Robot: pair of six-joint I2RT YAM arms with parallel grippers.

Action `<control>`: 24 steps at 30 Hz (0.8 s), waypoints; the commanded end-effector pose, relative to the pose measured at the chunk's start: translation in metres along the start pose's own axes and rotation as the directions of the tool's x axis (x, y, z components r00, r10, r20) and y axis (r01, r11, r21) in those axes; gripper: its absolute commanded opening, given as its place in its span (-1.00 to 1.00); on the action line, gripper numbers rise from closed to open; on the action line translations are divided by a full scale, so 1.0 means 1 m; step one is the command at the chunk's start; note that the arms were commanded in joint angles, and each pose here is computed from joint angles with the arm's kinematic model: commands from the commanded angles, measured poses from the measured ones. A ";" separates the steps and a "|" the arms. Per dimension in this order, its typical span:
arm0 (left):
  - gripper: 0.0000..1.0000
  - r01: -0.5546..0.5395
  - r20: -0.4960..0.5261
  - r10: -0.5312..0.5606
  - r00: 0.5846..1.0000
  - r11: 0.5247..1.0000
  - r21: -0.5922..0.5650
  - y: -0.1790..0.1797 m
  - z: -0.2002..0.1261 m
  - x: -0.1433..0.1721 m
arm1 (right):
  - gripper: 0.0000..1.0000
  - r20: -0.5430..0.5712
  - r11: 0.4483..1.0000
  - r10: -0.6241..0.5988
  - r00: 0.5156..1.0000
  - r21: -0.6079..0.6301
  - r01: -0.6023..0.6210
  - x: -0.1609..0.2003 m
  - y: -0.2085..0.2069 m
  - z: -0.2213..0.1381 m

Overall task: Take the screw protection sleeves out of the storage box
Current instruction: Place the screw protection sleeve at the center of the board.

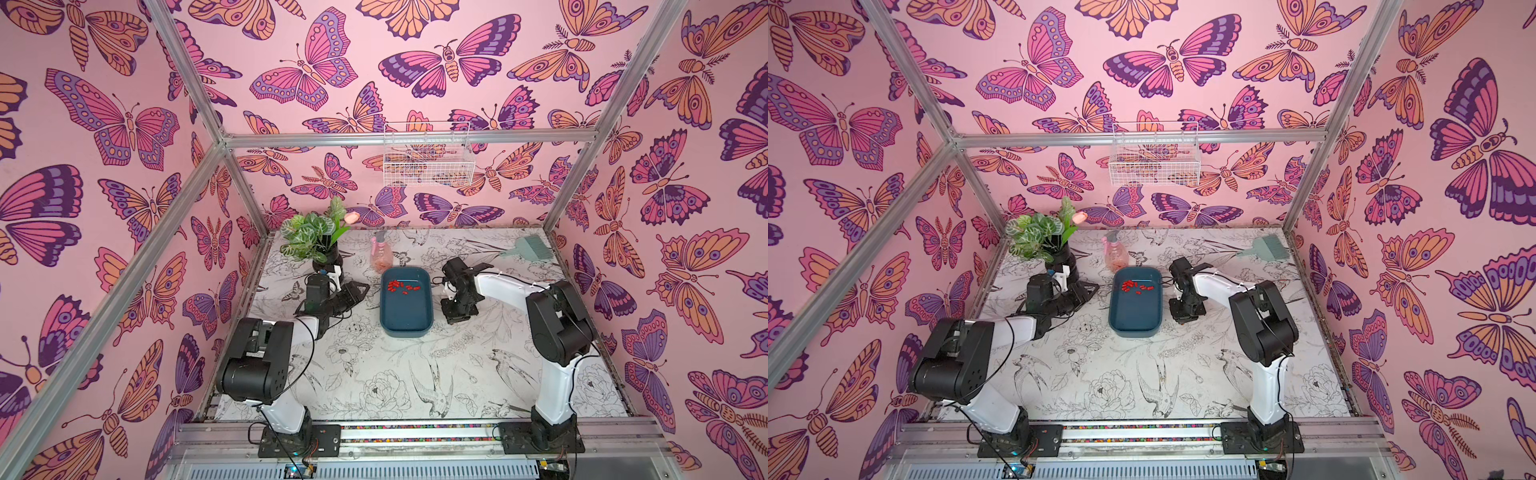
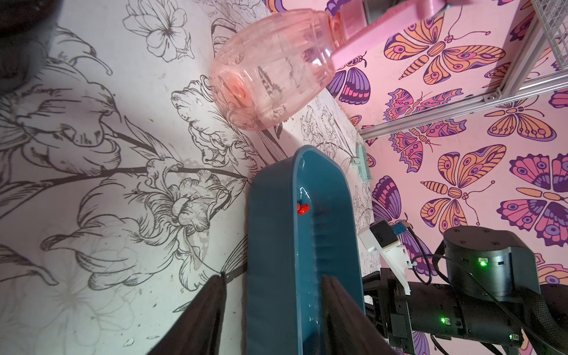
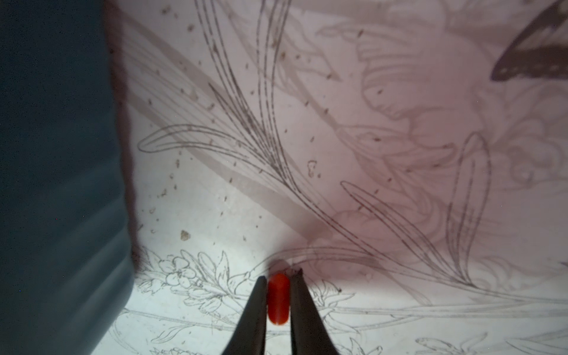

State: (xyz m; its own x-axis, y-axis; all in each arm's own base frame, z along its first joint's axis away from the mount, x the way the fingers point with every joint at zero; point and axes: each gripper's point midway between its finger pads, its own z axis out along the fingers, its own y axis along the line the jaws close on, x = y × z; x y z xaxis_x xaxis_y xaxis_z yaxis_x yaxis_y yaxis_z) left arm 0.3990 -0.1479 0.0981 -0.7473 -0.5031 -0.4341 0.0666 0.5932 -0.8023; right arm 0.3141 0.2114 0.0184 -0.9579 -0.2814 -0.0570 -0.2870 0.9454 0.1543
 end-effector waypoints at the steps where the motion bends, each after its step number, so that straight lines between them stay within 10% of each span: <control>1: 0.10 -0.032 0.008 0.032 0.999 0.999 0.013 -0.006 -0.001 -0.001 | -0.57 -0.036 1.000 0.022 0.999 0.003 -0.022 0.003 -0.003 0.003; 10: 0.10 -0.037 0.005 0.037 0.999 0.999 0.015 -0.007 -0.001 0.000 | -0.38 0.010 1.000 0.029 1.000 -0.008 -0.029 0.005 -0.001 -0.012; 24: 0.11 -0.070 -0.010 0.070 0.997 0.998 0.003 -0.013 0.003 0.003 | -0.33 0.443 0.989 -0.059 0.894 -0.095 0.113 -0.054 0.052 -0.119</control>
State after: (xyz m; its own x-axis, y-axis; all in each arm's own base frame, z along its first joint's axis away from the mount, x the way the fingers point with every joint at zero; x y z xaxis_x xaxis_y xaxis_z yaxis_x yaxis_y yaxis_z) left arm 0.3935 -0.1582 0.0939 -0.7646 -0.4680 -0.4432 0.0826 0.6108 -0.7875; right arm 0.3414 0.2320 0.1256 -0.8859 -0.2149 -0.4110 -0.3291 0.9157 0.2305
